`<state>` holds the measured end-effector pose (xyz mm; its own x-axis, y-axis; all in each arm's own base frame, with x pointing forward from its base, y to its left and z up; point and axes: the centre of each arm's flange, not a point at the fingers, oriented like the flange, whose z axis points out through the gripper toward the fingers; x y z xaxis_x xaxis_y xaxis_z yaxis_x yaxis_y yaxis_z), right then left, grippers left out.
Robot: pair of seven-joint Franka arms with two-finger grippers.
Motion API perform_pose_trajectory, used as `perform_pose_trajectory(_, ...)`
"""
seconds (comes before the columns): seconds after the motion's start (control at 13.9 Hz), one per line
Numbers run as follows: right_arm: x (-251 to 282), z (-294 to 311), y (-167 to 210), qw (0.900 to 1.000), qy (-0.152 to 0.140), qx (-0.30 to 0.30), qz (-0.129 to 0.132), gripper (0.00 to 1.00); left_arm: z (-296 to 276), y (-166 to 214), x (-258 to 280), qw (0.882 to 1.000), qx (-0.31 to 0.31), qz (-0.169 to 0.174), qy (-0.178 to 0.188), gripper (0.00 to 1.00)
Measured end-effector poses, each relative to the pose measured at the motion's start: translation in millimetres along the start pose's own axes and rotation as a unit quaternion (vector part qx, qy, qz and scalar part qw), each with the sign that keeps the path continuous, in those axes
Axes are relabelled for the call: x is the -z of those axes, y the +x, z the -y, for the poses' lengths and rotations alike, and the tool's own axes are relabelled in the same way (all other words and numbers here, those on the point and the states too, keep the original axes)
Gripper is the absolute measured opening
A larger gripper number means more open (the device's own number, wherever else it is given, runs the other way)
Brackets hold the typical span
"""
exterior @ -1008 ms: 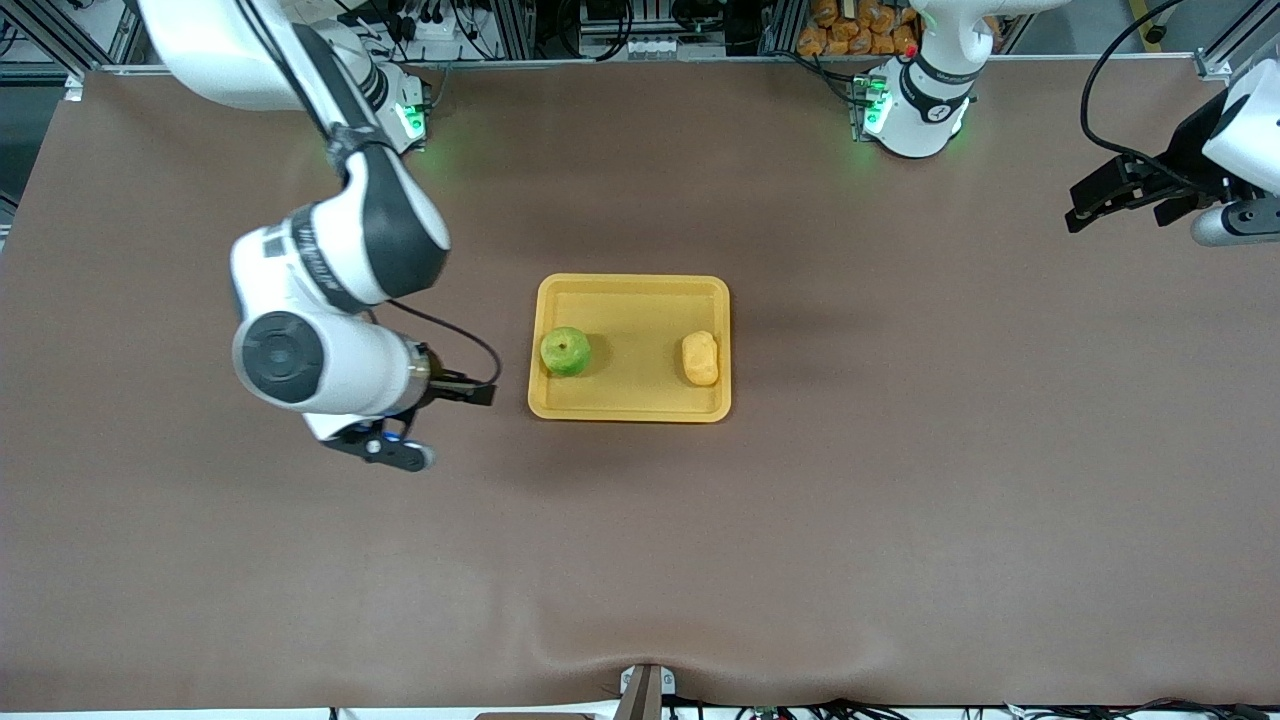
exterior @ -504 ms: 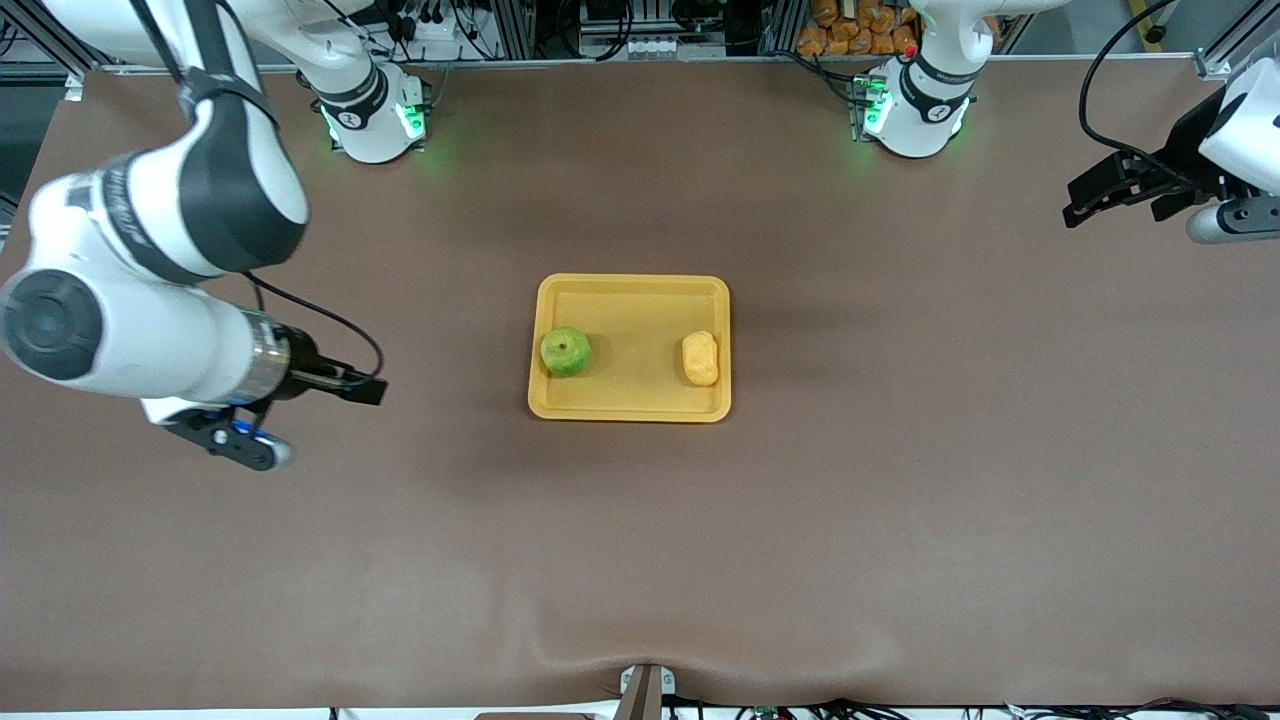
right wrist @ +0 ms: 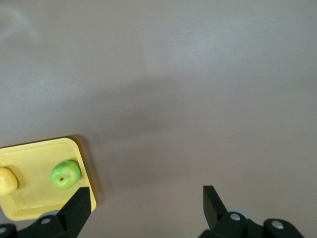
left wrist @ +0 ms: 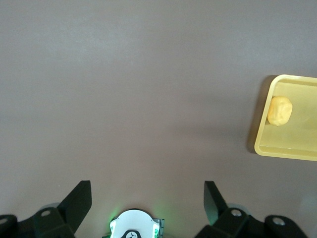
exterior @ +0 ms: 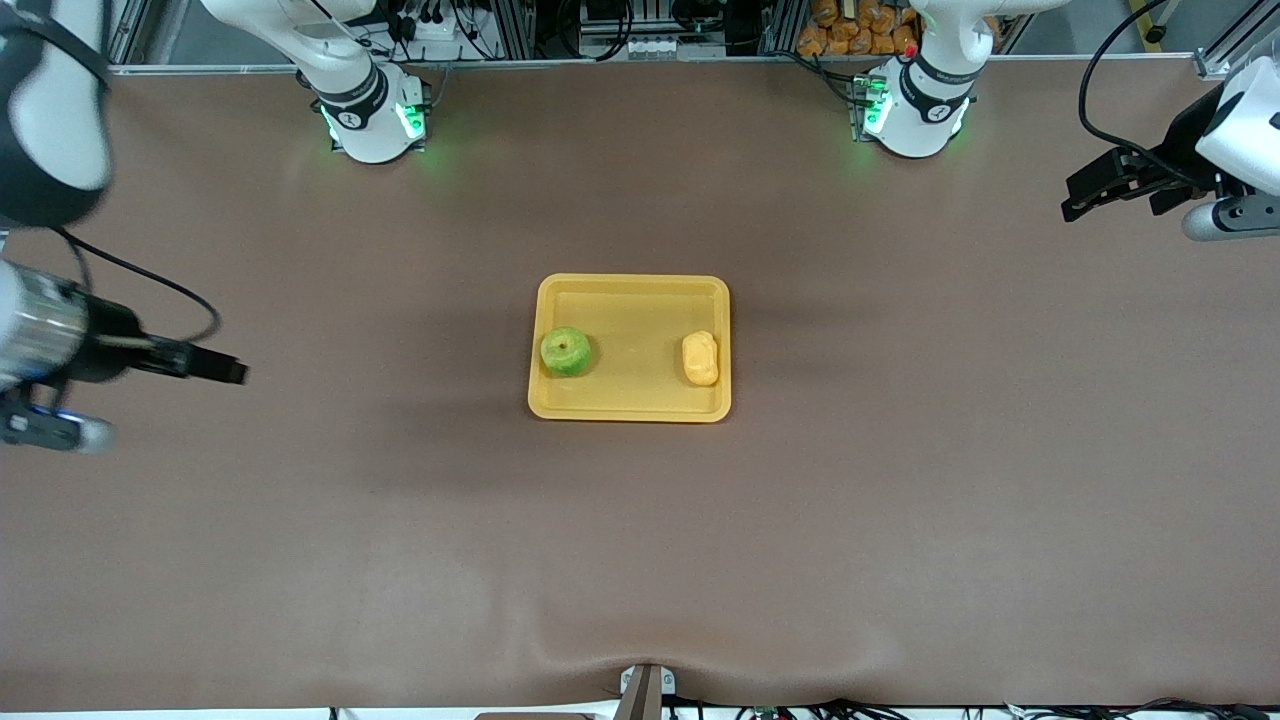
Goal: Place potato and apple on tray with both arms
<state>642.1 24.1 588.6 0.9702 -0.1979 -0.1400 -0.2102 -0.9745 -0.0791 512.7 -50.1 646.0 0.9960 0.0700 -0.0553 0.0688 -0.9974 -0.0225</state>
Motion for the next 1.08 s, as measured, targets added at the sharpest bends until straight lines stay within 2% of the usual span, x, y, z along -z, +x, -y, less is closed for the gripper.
perform_pose_trajectory(0.22,33,-9,-30,1.000,-0.007,0.000,-0.017,1.00,0,0,0,1.000,0.000,0.000,0.000,1.00)
perform_pose_trajectory(0.5,48,-17,-66,0.999,-0.020,0.003,-0.038,1.00,0,-1,1,1.000,0.000,0.000,0.000,1.00)
perform_pose_trajectory(0.86,55,-26,-100,0.999,-0.018,0.008,-0.042,1.00,0,-1,1,1.000,0.000,0.000,0.000,1.00)
perform_pose_trajectory(1.08,56,-31,-115,0.998,-0.019,0.038,-0.044,1.00,0,-1,1,1.000,0.000,0.000,0.000,1.00)
